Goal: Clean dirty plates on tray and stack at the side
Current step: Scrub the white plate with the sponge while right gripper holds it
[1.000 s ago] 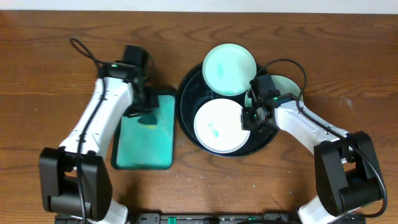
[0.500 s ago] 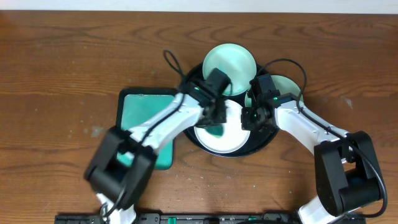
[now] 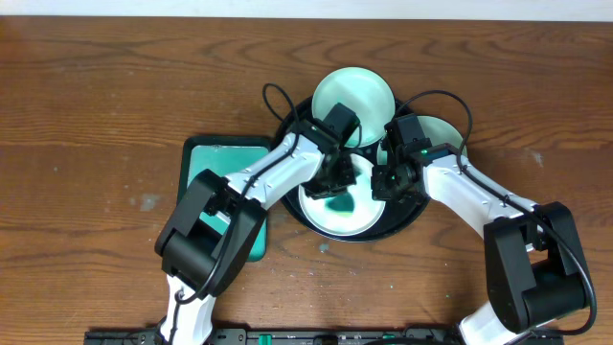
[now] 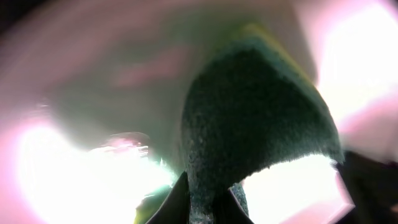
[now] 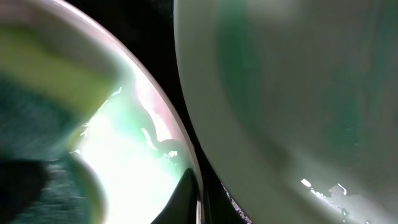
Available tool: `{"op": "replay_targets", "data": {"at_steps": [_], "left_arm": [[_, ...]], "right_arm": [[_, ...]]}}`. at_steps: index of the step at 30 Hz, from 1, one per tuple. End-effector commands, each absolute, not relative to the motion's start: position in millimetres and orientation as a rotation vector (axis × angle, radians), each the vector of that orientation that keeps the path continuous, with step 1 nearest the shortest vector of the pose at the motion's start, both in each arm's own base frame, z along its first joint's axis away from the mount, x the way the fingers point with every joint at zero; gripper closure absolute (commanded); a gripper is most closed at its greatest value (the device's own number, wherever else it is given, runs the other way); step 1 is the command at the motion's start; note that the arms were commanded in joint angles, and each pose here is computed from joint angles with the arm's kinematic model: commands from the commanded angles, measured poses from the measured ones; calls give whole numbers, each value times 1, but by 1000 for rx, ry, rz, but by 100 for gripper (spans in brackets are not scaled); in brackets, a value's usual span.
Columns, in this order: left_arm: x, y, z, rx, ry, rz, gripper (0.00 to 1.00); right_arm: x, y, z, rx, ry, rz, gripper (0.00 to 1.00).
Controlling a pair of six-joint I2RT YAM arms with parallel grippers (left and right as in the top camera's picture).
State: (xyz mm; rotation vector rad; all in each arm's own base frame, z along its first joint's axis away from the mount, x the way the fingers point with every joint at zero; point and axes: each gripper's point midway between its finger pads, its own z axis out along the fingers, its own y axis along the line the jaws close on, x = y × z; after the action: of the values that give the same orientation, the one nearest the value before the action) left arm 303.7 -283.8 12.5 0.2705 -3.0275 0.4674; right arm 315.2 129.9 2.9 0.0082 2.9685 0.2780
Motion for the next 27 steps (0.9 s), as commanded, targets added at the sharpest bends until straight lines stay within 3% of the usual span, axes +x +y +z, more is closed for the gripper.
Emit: {"op": "replay_targets", "data": {"at_steps": [1,10,20,27], "left_arm": [[312,-209,-15,417,-3094,-57,93],[332,-173,9,213,-3202,-414,93],[301,-317,5,4,-2890,697,93],[274,-334,8,-89,-2785,745,93]], "right_arm": [[314,118,-11,12,2991,188,99],[314,118,-11,10,2991,188,99],[314,118,-11,11,2990,188,99],[313,118,-11,11,2992,187,99]]}}
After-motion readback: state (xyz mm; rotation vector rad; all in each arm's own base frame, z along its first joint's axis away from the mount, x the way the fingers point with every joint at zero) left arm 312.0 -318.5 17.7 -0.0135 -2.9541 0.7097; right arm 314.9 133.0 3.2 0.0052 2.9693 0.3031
